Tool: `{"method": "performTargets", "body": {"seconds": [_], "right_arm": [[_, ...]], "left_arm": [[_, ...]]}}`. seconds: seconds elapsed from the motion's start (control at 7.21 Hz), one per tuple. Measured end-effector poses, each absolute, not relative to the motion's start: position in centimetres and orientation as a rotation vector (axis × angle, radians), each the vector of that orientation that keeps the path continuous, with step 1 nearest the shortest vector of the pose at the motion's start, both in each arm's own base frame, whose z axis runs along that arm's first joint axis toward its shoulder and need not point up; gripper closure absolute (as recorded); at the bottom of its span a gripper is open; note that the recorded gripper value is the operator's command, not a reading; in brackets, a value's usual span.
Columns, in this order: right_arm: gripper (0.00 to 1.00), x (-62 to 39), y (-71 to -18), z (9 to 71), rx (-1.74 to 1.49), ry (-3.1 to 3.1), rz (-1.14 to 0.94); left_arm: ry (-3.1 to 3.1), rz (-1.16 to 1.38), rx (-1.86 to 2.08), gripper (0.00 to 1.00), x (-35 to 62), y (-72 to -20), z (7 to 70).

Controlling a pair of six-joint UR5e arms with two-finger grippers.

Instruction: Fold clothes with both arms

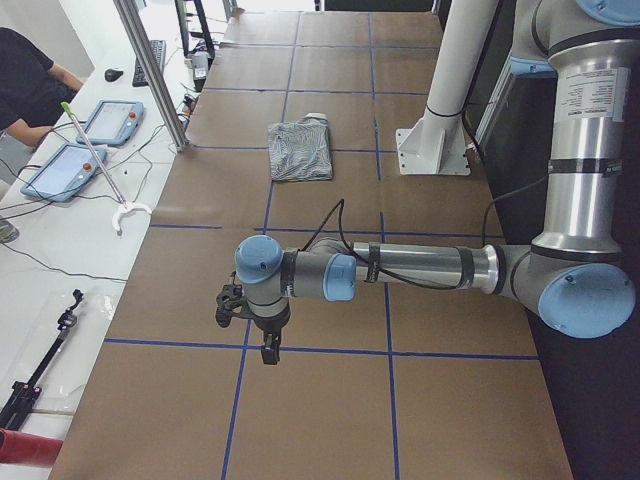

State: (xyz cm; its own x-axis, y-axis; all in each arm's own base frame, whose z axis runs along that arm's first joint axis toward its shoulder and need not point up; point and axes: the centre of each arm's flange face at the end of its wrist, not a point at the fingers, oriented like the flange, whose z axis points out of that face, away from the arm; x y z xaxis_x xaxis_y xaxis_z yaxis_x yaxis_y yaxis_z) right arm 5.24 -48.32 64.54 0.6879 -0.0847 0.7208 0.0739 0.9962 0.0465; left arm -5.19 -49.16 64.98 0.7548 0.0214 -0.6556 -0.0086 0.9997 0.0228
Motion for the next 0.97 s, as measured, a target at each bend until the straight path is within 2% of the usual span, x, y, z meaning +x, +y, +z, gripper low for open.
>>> {"method": "performTargets", "body": {"seconds": [0.97], "right_arm": [[0.00, 5.22, -48.56, 63.94, 0.025, -0.808, -0.092]], "left_arm": [[0.715, 0.026, 0.029, 0.00, -5.18, -49.44, 64.62]]}}
